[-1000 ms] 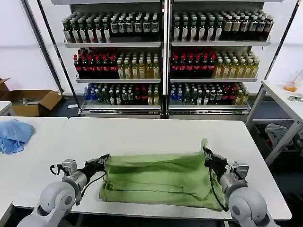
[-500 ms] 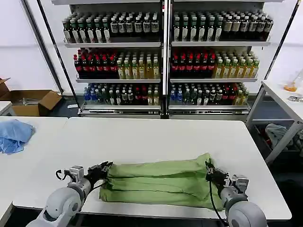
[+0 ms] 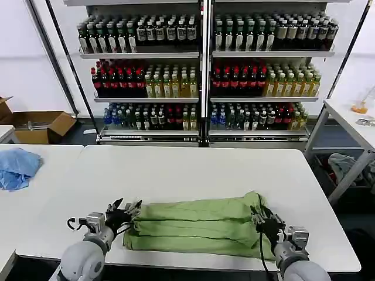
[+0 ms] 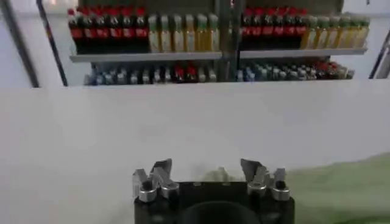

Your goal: Fold and organize the clothes.

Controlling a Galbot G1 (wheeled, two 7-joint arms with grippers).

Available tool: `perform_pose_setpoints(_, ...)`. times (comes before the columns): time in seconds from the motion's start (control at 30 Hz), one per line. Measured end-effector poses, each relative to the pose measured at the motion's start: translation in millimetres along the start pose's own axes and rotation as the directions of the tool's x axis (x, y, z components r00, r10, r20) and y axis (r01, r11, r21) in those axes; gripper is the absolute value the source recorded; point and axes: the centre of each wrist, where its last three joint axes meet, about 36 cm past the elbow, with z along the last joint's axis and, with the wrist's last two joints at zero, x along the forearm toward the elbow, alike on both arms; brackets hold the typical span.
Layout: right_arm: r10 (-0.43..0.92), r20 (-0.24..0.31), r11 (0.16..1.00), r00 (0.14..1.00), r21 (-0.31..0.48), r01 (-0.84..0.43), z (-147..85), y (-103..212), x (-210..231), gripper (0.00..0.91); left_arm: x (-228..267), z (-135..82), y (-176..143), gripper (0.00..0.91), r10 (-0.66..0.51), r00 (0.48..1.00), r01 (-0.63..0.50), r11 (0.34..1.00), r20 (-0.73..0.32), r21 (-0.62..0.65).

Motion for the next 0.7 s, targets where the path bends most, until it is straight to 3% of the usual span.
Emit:
perform_pose_setpoints(0.53,0.026,0.024,0.999,0.999,0.026,-0.027,6.7,3.9,29.0,0.907,23.1,45.3,-59.3,0.907,-0.128,0.991,0.127,0.991,0.028,0.049)
perform_pose_setpoints(0.57,0.027,0.023,0.999,0.999,0.026,-0.028,7.4,4.2,30.2,0.907,22.5,47.7,-61.1,0.645,-0.136,0.99,0.135,0.99,0.027,0.049)
perform_pose_setpoints(0.6,0.028,0.023,0.999,0.999,0.026,-0.029,7.8,4.3,31.0,0.907,21.7,50.1,-62.8,0.131,-0.142,0.99,0.14,0.989,0.026,0.051)
perform_pose_setpoints(0.63,0.028,0.022,0.999,0.999,0.027,-0.028,8.0,4.7,32.0,0.907,20.9,52.4,-64.5,0.131,-0.146,0.989,0.145,0.988,0.025,0.054)
perform_pose_setpoints(0.67,0.028,0.023,0.999,0.999,0.027,-0.028,7.9,4.9,33.1,0.907,19.8,54.9,-66.0,0.02,-0.151,0.988,0.149,0.987,0.023,0.057)
perform_pose_setpoints(0.7,0.028,0.023,0.999,0.999,0.028,-0.029,7.7,5.0,33.8,0.907,19.0,56.9,-67.1,0.02,-0.155,0.988,0.153,0.986,0.021,0.059)
